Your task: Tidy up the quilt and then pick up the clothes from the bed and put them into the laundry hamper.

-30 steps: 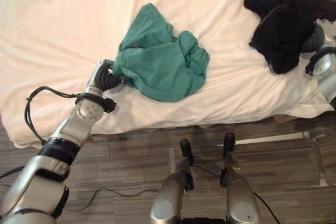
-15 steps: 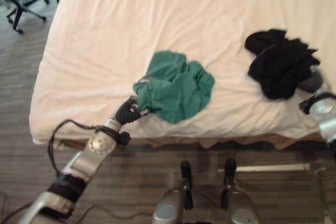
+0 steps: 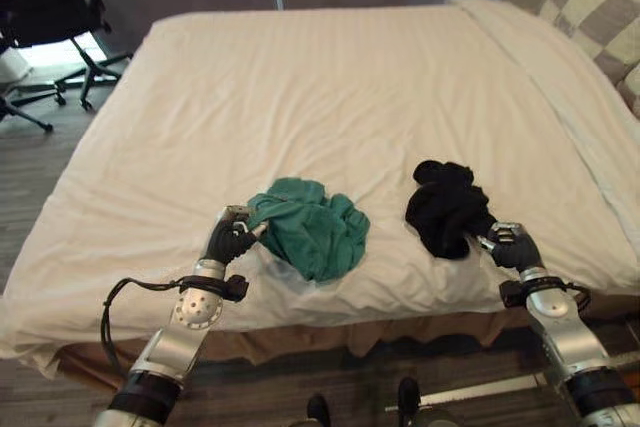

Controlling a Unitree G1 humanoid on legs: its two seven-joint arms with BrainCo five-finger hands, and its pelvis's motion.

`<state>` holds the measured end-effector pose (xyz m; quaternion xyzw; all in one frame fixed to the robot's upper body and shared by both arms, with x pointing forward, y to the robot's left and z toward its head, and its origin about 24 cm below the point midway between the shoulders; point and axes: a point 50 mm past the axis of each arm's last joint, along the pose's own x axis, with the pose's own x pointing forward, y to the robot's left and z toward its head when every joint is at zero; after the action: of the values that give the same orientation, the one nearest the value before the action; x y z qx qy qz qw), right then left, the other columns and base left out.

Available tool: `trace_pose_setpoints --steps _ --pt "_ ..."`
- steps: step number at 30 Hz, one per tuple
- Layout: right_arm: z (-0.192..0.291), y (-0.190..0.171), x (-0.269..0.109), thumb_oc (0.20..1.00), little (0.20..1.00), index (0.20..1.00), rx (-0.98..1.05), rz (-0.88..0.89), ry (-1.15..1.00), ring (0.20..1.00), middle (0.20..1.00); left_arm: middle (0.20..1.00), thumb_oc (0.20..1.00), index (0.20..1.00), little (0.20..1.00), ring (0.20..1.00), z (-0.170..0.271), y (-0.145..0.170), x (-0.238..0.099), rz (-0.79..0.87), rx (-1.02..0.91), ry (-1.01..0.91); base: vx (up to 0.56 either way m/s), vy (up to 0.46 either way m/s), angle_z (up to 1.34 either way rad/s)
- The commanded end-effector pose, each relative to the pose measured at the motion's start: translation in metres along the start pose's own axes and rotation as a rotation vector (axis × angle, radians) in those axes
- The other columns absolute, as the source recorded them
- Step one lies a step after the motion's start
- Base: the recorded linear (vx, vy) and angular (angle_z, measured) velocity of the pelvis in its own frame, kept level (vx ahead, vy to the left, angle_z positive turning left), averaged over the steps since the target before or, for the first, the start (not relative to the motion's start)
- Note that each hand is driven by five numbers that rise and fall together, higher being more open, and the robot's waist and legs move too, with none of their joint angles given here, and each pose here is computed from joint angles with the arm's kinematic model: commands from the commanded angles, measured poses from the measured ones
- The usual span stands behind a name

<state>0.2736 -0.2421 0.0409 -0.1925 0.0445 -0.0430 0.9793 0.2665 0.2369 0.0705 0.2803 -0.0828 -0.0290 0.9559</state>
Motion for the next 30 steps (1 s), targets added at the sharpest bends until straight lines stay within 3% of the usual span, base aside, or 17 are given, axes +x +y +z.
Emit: trace_pose_setpoints --steps 1,10,18,24,25,27,30 --pt "0.036 0.006 0.006 0.2 0.2 0.2 0.062 0.016 -0.196 0.2 0.2 0.2 0.2 0.2 0.2 0.2 0.028 0.022 0.006 0.127 0.004 -0.197 0.0 0.0 0.0" --pt "0.06 0.023 -0.001 0.2 0.2 0.2 0.23 0.118 -0.304 0.2 0.2 0.2 0.2 0.2 0.2 0.2 0.056 0.039 -0.001 0.235 -0.074 -0.371 0.0 0.062 -0.01" --pt "0.063 0.018 0.008 0.2 0.2 0.2 -0.108 -0.059 -0.325 0.2 0.2 0.2 0.2 0.2 0.2 0.2 0.056 0.046 -0.013 0.272 -0.077 -0.354 0.01 0.027 0.07" --pt "0.064 0.015 0.012 0.2 0.2 0.2 -0.124 -0.069 -0.318 0.2 0.2 0.2 0.2 0.2 0.2 0.2 0.056 0.046 -0.013 0.267 -0.078 -0.354 0.01 -0.026 0.07" --pt "0.065 0.0 0.025 0.2 0.2 0.2 -0.133 -0.108 -0.294 0.2 0.2 0.2 0.2 0.2 0.2 0.2 0.059 0.048 -0.012 0.236 -0.076 -0.371 0.06 -0.229 0.02" --pt "0.078 -0.015 0.021 0.2 0.2 0.2 0.068 -0.046 -0.377 0.2 0.2 0.2 0.2 0.2 0.2 0.2 0.058 0.056 -0.02 0.241 -0.131 -0.379 0.08 -0.344 0.55" --pt "0.106 0.01 0.015 0.2 0.2 0.2 0.267 0.159 -0.506 0.2 0.2 0.2 0.2 0.2 0.2 0.2 0.048 0.064 -0.029 0.348 -0.245 -0.336 -0.02 -0.162 1.58"
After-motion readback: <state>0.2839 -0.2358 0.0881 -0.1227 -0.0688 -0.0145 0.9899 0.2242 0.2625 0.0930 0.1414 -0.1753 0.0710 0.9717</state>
